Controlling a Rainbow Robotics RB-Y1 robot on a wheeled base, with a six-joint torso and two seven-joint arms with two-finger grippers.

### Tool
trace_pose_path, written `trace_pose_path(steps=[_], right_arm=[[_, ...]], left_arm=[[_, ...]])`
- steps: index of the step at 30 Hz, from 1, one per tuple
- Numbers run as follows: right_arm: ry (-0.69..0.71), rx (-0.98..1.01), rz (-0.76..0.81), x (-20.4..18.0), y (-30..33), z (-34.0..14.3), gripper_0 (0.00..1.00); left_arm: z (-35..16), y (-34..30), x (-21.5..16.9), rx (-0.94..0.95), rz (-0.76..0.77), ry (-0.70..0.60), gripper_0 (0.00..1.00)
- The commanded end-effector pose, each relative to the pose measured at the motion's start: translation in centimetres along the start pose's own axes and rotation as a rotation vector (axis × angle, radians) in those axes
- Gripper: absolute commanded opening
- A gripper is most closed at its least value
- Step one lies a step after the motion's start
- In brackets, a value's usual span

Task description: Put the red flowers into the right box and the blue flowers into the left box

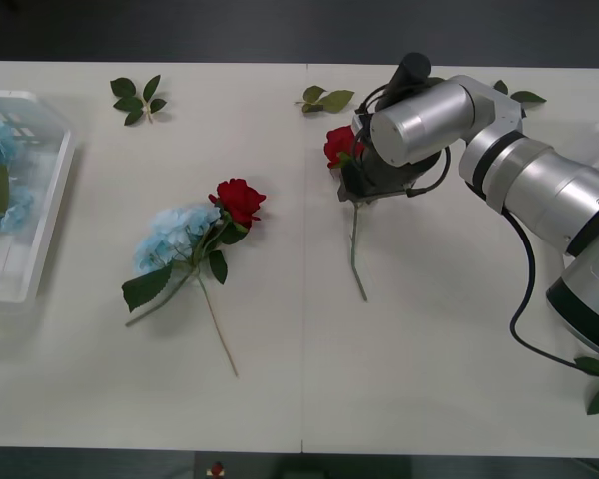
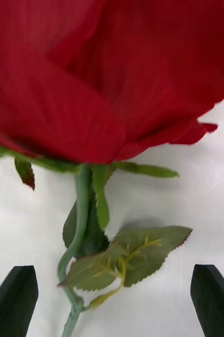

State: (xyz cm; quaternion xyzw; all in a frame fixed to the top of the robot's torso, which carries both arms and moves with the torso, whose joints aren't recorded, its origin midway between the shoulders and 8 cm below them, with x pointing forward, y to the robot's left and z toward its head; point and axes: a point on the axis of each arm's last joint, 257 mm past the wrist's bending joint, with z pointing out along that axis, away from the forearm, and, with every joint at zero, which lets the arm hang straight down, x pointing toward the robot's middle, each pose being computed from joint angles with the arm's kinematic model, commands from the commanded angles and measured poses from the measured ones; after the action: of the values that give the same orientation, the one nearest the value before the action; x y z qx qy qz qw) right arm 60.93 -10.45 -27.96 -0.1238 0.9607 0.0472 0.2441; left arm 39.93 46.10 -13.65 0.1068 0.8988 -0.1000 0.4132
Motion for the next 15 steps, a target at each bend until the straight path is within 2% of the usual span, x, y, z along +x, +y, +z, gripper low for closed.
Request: trace_pose_path(steps=[1, 7, 9, 11, 12, 14, 15], right_arm=[[-0.029, -0.012, -0.071, -1.7, 2.7, -0.8, 0.79], [-0.025, -0.016, -0.075, -1.6, 2.9, -0.8, 0.59], [-0.024, -0.017, -0.074, -1.5, 3.0, -0.8, 0.47], [-0.022, -0.018, -0.073, -1.5, 3.0, -0.7, 0.28], [-0.021, -0.018, -0.071, -1.5, 3.0, -0.7, 0.23], [-0.018, -0.019, -0.069, -1.3, 3.0, -0.6, 0.04], [-0.020, -0.020, -0.069, -1.4, 3.0, -0.6, 0.01]], left_arm=[[1.7, -5.2, -2.2, 0.048, -0.034, 0.019, 1.00], [5.2, -11.4, -1.7, 0.076, -0.130, 0.103, 1.00], [6.1, -12.9, -1.4, 0.068, -0.165, 0.125, 1.00], [7.3, -14.9, -0.8, 0.060, -0.217, 0.142, 1.00], [7.6, -15.3, -0.6, 0.058, -0.234, 0.146, 1.00], [8.7, -17.3, 0.3, 0.056, -0.296, 0.163, 1.00], [9.0, -17.8, 0.6, 0.054, -0.312, 0.167, 1.00]])
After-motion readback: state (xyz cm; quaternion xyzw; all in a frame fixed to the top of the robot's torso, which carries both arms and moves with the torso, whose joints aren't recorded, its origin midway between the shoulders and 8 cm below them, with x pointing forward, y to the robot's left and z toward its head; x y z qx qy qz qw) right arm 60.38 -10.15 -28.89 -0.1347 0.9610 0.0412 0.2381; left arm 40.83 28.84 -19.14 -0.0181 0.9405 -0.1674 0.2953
